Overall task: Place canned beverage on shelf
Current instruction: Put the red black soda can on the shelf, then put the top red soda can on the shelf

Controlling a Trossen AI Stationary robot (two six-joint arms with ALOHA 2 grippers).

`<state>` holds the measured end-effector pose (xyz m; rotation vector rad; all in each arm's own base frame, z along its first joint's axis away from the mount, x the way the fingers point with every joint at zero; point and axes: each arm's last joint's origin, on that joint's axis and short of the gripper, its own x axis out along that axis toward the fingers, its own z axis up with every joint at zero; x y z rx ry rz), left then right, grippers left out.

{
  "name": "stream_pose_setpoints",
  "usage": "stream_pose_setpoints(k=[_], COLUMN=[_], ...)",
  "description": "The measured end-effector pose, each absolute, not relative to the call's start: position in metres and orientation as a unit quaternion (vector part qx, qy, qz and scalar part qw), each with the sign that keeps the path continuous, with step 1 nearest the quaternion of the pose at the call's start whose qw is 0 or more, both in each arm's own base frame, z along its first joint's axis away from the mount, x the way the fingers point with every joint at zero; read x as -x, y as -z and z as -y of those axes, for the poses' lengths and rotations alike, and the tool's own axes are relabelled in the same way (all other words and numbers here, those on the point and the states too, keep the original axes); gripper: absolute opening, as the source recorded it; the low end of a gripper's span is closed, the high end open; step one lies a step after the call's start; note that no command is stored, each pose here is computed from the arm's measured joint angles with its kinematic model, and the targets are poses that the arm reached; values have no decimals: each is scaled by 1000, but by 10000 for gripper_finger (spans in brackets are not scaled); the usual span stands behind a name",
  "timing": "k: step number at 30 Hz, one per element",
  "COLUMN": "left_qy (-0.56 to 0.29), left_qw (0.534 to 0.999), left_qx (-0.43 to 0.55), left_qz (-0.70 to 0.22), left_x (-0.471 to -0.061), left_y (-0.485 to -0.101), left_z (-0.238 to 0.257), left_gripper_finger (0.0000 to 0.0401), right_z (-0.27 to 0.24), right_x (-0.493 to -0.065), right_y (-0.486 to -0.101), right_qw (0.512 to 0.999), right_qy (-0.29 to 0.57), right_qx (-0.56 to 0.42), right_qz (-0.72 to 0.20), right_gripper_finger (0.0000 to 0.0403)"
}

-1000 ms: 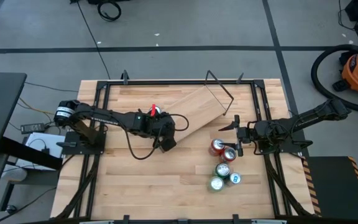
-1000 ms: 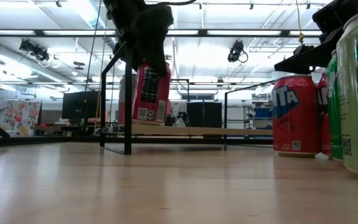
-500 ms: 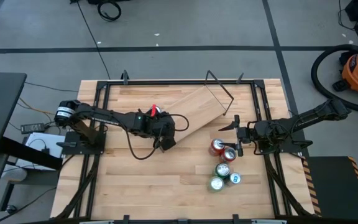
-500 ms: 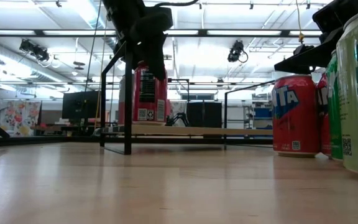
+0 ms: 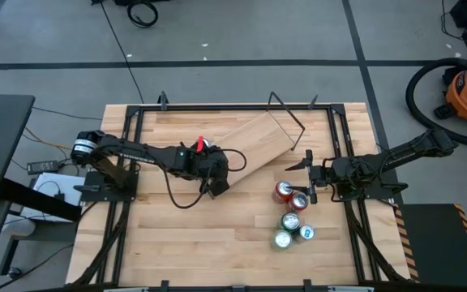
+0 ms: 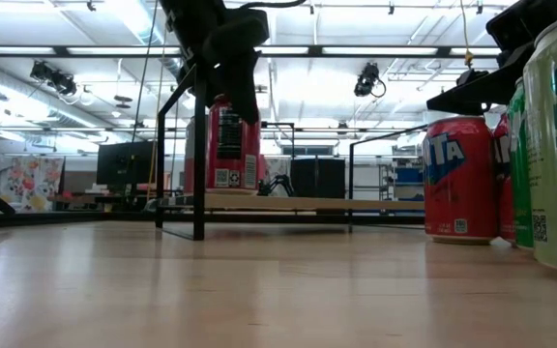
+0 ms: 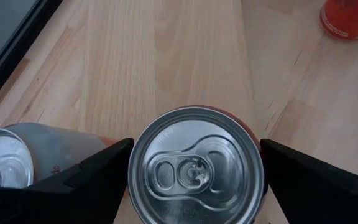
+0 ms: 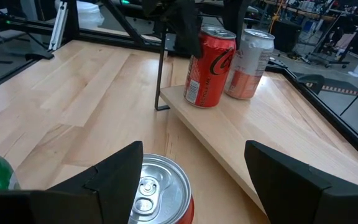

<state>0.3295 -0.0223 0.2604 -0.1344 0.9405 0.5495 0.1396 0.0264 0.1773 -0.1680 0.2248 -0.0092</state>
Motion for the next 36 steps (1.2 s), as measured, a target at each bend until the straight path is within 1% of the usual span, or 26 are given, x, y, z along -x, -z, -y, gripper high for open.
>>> stream_pose_setpoints(k=[5,12,16,20,24,28,33,36], left_qy=[-260,-255,-243,-222,-199,-168,-142,-128], left_qw=[854,858,869,892,910,923,927,927], left_qx=[65,63,62,57,52,42,52,56], left_qz=[-446,-442,-426,-390,-359,-344,-344,-348], left_x=[-330,-331,-333,-339,-347,-358,-375,-386], left_y=[-266,-298,-315,-327,-328,-322,-306,-293], left_z=[22,26,30,37,48,58,65,65], left_gripper_finger=[356,356,356,355,355,355,355,355], right_z=[-26,-26,-26,-26,-26,-26,-26,-26], right_x=[-140,-140,-140,-140,-140,-140,-140,-141], right_y=[-177,-177,-177,-177,-177,-177,-179,-188], right_qw=[990,990,990,990,990,990,991,988], right_qy=[4,5,5,5,5,6,8,18], right_qx=[84,82,82,80,80,80,70,67], right_qz=[-112,-112,-112,-112,-112,-112,-114,-138], right_gripper_finger=[292,292,292,292,292,292,292,292])
